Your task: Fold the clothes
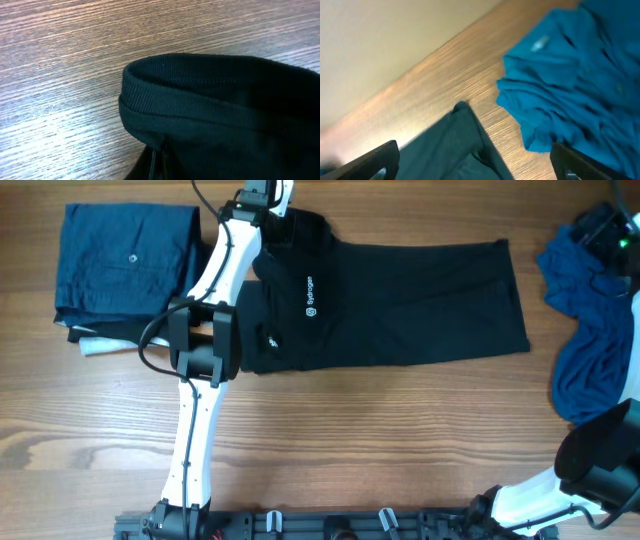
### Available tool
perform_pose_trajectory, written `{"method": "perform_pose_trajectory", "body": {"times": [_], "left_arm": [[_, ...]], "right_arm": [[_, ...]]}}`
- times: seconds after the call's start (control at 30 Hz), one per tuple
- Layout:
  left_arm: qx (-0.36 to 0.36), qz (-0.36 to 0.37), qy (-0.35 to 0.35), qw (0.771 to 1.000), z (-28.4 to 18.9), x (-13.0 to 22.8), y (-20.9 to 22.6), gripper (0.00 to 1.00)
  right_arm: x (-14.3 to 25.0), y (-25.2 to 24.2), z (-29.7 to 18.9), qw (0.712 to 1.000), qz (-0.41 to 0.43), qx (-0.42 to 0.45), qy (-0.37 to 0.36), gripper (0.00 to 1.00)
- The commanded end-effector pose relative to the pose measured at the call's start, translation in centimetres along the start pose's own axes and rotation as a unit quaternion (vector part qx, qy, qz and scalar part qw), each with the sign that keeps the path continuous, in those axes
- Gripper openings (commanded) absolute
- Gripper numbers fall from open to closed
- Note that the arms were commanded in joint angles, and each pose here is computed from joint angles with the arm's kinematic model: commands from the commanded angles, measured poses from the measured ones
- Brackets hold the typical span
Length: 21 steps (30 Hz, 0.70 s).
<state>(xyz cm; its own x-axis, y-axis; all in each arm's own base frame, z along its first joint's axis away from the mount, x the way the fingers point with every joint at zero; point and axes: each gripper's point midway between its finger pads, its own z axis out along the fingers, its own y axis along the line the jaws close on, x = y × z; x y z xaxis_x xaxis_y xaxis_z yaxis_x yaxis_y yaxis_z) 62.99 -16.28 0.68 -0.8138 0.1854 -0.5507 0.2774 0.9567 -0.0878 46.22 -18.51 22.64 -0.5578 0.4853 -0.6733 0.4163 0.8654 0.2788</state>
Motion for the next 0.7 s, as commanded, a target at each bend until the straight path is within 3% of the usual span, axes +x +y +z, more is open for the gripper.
{"method": "perform_pose_trajectory", "body": {"times": [0.0,0.1,0.3,0.53,0.67], "left_arm": [[0.002,-0.027,0.032,0.999,2.4,2.7,-0.3,0.04],[0.002,-0.027,0.033,0.999,2.4,2.7,-0.3,0.04],[0.002,-0.027,0.037,0.999,2.4,2.9,-0.3,0.04],[0.002,-0.027,0.04,0.999,2.4,3.1,-0.3,0.04],[0.002,-0.027,0.041,0.999,2.4,3.2,-0.3,0.04]], "right_arm": [[0.5,3.3,0.6,0.986,-0.161,-0.046,0.002,0.93],[1.2,4.1,1.8,0.977,-0.205,-0.051,0.007,0.79],[5.9,3.4,9.0,0.961,-0.26,-0.056,0.074,0.78],[9.0,4.1,14.8,0.942,-0.319,-0.052,0.086,0.89],[8.7,4.6,16.9,0.933,-0.353,-0.023,0.06,0.9]]}}
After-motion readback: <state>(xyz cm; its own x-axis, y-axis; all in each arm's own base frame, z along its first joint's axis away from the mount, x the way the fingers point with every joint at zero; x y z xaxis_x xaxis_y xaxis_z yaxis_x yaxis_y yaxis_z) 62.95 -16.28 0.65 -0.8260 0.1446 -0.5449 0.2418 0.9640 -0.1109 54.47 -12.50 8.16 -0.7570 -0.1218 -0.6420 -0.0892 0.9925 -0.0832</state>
